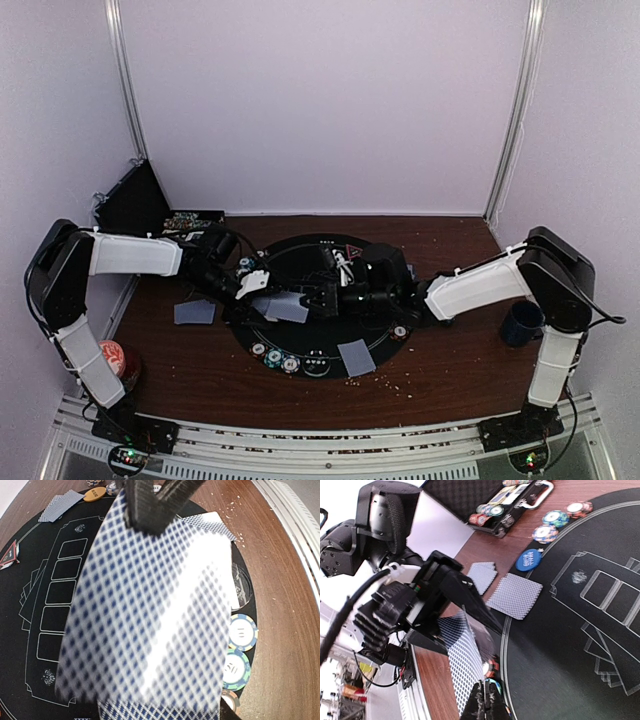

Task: Distribute texas hold em gaming equipment
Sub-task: Pick up the poker card from the face-down deck piles, then distribute the poker card in the dealer area.

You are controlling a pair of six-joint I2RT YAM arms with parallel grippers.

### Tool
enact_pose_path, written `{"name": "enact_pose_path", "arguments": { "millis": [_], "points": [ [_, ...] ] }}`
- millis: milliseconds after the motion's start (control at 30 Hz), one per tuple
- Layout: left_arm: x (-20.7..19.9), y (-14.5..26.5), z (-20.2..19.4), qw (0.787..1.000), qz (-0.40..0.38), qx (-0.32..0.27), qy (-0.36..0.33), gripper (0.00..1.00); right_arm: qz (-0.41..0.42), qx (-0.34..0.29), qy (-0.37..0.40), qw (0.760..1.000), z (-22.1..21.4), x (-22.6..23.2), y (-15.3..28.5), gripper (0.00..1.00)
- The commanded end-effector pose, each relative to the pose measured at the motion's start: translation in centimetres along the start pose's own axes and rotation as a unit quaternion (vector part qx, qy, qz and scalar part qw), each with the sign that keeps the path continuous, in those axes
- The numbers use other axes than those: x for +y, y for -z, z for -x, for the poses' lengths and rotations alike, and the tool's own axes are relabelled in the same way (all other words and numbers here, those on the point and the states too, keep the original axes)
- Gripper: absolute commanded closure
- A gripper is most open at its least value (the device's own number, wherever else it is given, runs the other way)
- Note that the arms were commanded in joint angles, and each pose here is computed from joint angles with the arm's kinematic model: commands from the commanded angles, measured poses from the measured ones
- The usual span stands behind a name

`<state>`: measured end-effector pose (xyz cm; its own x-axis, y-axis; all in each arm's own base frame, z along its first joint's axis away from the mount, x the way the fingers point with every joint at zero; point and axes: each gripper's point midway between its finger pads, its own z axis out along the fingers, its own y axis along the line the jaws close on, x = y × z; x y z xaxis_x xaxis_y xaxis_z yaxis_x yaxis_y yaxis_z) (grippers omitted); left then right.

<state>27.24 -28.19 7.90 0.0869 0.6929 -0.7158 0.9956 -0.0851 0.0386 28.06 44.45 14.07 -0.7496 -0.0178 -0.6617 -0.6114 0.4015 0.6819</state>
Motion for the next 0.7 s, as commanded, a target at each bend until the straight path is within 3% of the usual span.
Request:
{"name": "enact_pose_path", "arguments": {
  "millis": [0, 167, 467, 667],
  "points": [
    [0.9, 0.4, 0.9, 1.0, 0.009, -0.011, -0.012, 0.58, -0.025, -0.054, -0.012, 0.998, 1.4, -0.6, 2.6, 1.0],
    [1.0, 0.3, 0.8, 1.0, 0.009, -0.01, -0.009, 0.58, -0.073, -0.134, -0.062, 0.986, 0.8, -2.7, 6.9, 1.0],
    [1.0, 0.3, 0.8, 1.0, 0.01, -0.008, -0.008, 0.58, -0.14, -0.275, -0.163, 0.937, -4.2, -6.1, 14.4, 1.0],
    [1.0, 0.2, 0.7, 1.0, 0.009, -0.007, -0.007, 0.58, -0.175, -0.314, -0.172, 0.917, -6.9, -5.7, 15.6, 1.0]
  ]
}}
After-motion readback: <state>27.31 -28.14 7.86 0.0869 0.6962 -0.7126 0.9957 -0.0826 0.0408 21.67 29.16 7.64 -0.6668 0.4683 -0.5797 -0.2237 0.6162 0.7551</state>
